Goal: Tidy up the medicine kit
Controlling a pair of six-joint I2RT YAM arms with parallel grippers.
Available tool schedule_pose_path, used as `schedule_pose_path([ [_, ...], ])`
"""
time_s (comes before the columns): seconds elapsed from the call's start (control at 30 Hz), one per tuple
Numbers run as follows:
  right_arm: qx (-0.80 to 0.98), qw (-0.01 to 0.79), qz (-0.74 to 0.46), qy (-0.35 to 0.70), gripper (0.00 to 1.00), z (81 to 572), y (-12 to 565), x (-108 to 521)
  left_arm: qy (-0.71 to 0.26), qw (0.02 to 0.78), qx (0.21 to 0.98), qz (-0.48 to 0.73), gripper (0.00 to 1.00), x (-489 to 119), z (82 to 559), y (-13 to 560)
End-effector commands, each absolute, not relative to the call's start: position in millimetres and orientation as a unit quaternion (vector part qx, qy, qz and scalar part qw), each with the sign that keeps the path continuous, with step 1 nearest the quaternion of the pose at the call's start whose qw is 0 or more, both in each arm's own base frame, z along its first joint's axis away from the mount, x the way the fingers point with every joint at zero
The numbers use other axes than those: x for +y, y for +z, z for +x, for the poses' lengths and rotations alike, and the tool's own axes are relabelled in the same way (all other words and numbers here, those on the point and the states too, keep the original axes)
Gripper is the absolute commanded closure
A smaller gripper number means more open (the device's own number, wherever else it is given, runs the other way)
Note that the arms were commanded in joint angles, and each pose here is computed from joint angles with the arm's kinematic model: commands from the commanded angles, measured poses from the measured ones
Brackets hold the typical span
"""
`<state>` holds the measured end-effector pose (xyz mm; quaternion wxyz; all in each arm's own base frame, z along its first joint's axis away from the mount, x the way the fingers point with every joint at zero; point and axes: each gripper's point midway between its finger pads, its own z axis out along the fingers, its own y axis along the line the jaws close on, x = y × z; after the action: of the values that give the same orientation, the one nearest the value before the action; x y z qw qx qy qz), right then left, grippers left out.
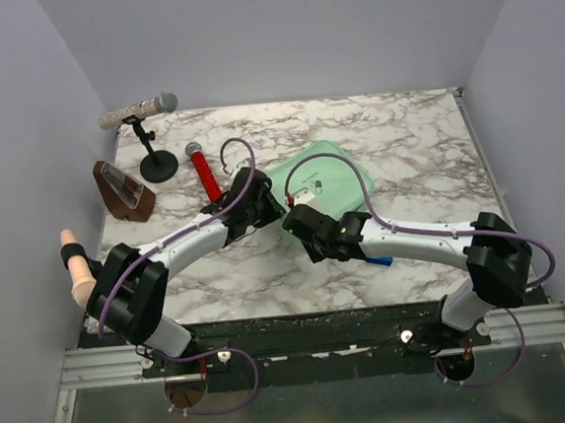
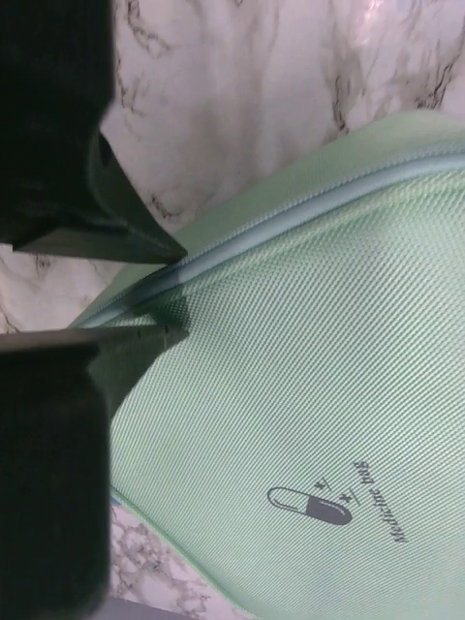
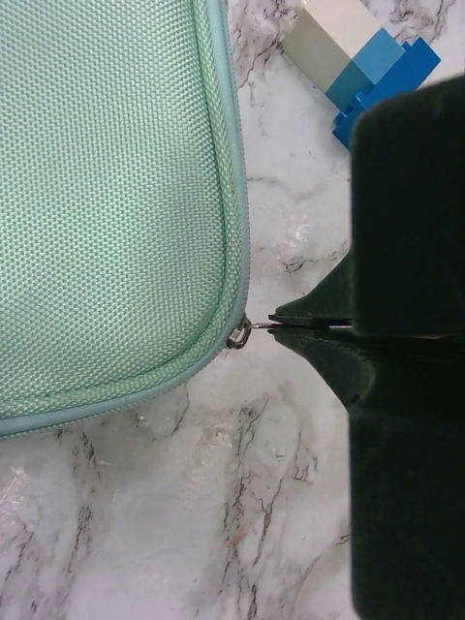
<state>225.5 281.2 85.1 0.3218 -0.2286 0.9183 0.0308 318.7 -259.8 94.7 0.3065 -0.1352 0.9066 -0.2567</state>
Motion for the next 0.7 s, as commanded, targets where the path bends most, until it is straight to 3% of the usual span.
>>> schedule_pose_path([
  [0.0,0.914,0.332,-0.233,0.014,0.99,226,87,273,-0.183,0.280,0.932,-0.137,0.77,-212,317,51],
  [0.17,0.920,0.328,-0.212,-0.022,0.99,219,72,240,-0.163,0.275,0.939,-0.128,1.00,-203,329,44],
  [0.67,0.949,0.315,-0.013,-0.028,0.99,248,67,132,-0.137,0.271,0.942,-0.141,1.00,-181,341,35],
])
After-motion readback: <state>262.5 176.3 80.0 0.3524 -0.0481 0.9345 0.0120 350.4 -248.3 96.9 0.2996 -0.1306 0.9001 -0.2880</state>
